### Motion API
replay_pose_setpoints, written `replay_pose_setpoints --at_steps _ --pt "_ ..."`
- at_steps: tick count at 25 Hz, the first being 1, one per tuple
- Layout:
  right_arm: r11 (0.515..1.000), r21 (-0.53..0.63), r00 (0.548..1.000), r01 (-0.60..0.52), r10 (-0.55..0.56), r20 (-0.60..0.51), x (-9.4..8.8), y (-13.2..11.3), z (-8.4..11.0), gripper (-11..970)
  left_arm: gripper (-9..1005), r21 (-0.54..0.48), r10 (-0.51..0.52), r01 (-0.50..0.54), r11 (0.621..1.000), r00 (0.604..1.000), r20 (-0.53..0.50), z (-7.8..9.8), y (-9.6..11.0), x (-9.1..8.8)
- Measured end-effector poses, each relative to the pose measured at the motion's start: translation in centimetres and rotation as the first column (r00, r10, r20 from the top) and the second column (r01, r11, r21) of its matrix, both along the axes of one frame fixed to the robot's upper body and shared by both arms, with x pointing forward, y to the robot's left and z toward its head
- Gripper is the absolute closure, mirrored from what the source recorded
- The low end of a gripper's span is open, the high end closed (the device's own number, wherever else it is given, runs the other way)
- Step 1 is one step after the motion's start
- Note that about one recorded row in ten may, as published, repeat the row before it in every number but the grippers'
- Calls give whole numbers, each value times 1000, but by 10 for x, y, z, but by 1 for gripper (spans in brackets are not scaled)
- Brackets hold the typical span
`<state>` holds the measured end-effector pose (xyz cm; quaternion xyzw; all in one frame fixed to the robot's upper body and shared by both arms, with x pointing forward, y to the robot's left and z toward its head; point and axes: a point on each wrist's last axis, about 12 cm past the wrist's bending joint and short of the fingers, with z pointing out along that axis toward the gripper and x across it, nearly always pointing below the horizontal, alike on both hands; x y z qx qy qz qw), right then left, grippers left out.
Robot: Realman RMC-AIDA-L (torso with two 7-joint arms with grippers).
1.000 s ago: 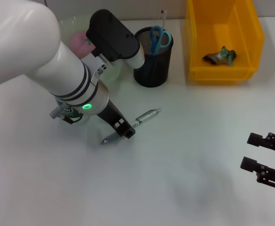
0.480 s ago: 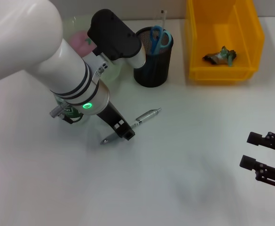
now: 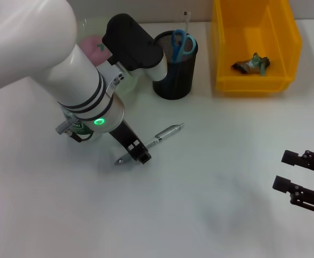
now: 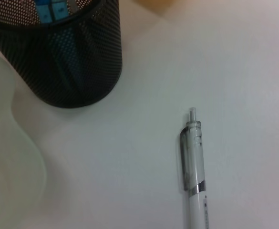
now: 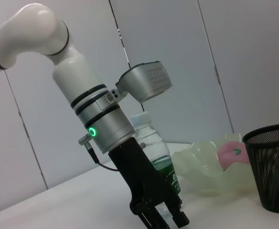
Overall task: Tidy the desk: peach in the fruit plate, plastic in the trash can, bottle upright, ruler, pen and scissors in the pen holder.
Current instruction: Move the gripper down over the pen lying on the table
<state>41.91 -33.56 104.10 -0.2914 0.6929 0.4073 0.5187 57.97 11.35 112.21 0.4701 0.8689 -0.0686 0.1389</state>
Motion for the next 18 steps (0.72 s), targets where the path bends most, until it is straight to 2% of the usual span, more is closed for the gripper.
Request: replay_pose_setpoints --at_steps 18 --pt "1000 -1 1000 5 -5 -1 1 0 -1 295 489 29 -4 4 1000 1000 -18 -4 0 3"
